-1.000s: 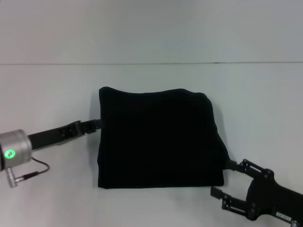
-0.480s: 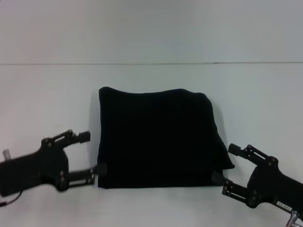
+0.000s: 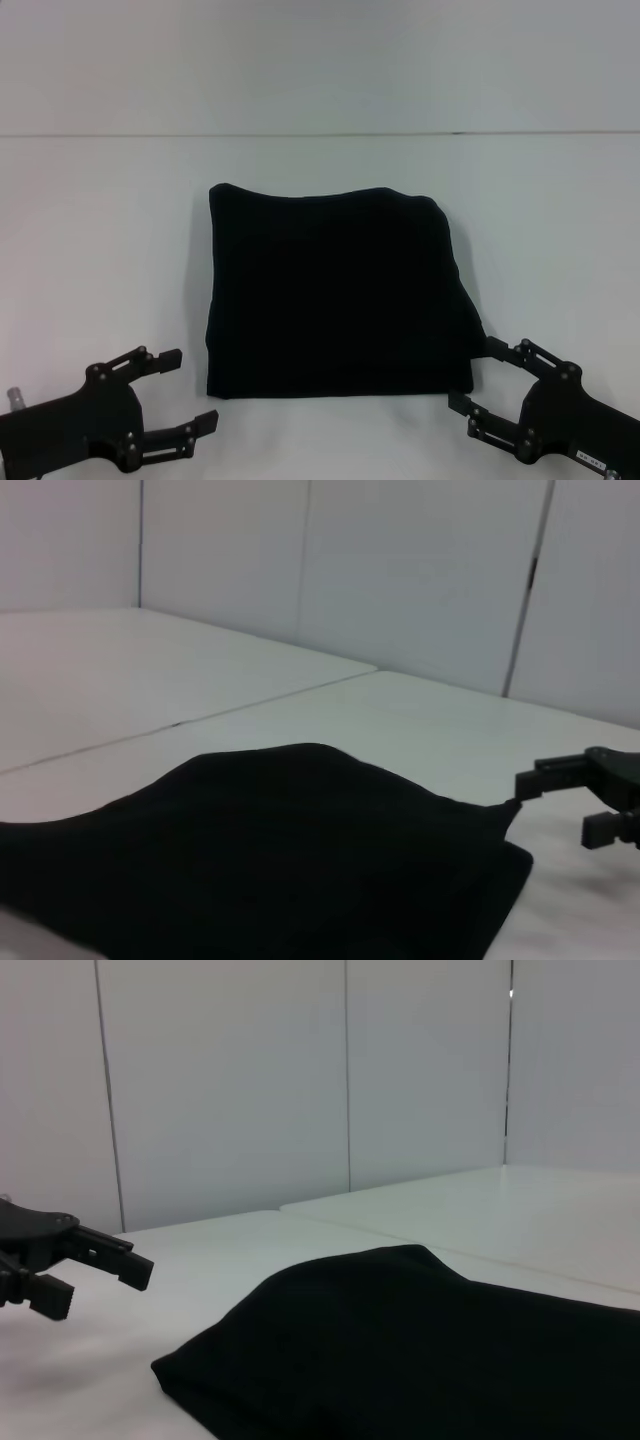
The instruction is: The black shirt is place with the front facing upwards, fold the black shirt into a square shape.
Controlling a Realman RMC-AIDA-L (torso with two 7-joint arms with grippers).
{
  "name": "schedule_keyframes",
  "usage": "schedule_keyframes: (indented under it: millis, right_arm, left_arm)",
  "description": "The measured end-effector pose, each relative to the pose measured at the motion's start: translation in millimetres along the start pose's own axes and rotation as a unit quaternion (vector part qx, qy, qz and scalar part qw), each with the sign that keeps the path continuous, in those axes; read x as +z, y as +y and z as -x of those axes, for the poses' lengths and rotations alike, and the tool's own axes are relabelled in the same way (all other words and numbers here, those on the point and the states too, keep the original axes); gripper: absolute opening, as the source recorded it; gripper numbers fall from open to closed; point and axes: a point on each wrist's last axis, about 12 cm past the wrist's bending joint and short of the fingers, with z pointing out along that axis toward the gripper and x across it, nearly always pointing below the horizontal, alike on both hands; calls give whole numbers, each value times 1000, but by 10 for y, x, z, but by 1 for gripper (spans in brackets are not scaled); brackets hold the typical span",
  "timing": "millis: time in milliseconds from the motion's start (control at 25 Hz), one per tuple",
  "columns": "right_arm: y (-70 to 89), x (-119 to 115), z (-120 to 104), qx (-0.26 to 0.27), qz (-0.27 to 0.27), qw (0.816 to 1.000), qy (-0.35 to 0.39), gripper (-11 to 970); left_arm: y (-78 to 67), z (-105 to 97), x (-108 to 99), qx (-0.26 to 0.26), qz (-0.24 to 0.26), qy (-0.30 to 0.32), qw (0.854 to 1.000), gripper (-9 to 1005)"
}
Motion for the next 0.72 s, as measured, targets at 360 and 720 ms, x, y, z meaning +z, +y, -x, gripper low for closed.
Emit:
schedule_keyframes:
  millis: [360, 720]
  right_arm:
    - [-18, 31, 11, -4, 3, 1000, 3, 836]
    - [-3, 25, 14, -2, 5, 1000, -1, 837]
  left_arm:
    - [28, -7, -9, -10, 11, -7, 1000, 911]
    - [22, 5, -2, -10, 6, -10, 1000, 911]
